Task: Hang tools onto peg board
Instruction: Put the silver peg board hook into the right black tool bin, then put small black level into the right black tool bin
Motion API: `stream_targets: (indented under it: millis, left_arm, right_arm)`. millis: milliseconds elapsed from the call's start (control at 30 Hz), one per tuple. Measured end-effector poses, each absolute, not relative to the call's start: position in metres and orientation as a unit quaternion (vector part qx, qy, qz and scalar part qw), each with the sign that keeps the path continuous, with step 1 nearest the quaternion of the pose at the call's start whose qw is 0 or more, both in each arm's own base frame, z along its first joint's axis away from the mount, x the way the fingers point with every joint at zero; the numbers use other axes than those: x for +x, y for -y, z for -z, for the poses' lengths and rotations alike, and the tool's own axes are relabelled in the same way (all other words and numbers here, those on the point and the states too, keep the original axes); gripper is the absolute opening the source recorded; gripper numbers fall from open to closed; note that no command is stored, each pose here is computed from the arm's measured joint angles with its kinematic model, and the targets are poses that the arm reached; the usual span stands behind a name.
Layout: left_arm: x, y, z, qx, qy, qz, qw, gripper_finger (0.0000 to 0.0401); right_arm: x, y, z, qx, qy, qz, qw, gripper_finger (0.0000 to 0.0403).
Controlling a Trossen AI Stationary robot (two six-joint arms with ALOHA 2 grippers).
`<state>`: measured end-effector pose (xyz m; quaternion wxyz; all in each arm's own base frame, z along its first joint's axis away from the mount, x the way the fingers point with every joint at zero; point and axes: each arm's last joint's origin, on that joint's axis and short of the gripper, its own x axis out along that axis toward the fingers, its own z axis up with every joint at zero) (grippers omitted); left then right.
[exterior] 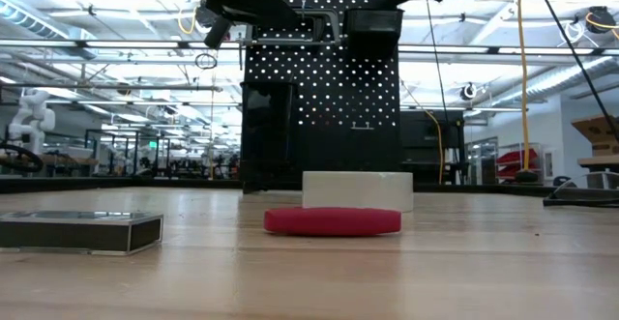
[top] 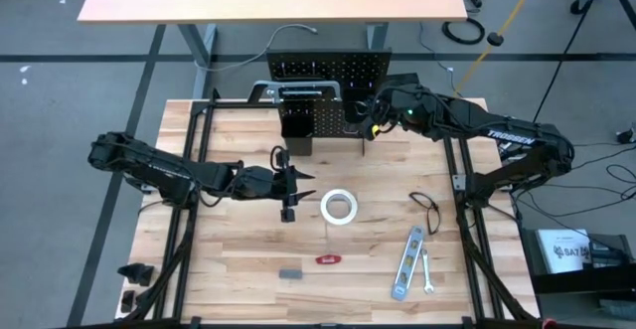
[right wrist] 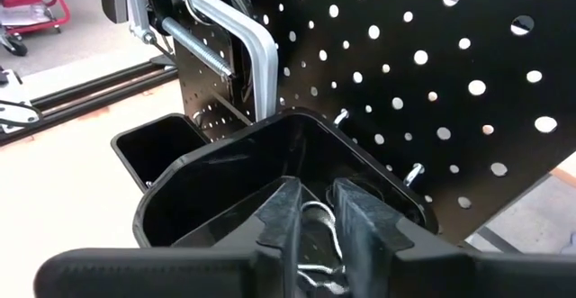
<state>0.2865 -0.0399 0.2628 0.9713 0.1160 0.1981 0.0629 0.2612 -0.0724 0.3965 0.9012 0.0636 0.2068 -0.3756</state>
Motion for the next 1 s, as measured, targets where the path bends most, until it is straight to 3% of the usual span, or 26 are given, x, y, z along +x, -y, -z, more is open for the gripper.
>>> stream_targets:
  millis: [333, 600, 1000]
  left_arm:
    - [0.286, 0.04, -0.262, 0.117, -0.201, -0.063, 0.971, 0.0168]
    - [0.286, 0.04, -0.261, 0.119, -0.208, -0.062, 0.969, 0.0168]
    - [0.283, 0.048, -0.257, 0.108, -0.228, 0.006, 0.968, 0.0168]
  right_arm:
    - [0.259, 0.072, -0.398, 0.059, -0.207, 0.373, 0.902, 0.0103]
    - [0.245, 0.058, -0.407, 0.057, -0.201, 0.353, 0.912, 0.0111]
    - [0.251, 0.003, -0.394, 0.085, -0.262, 0.237, 0.932, 0.0112]
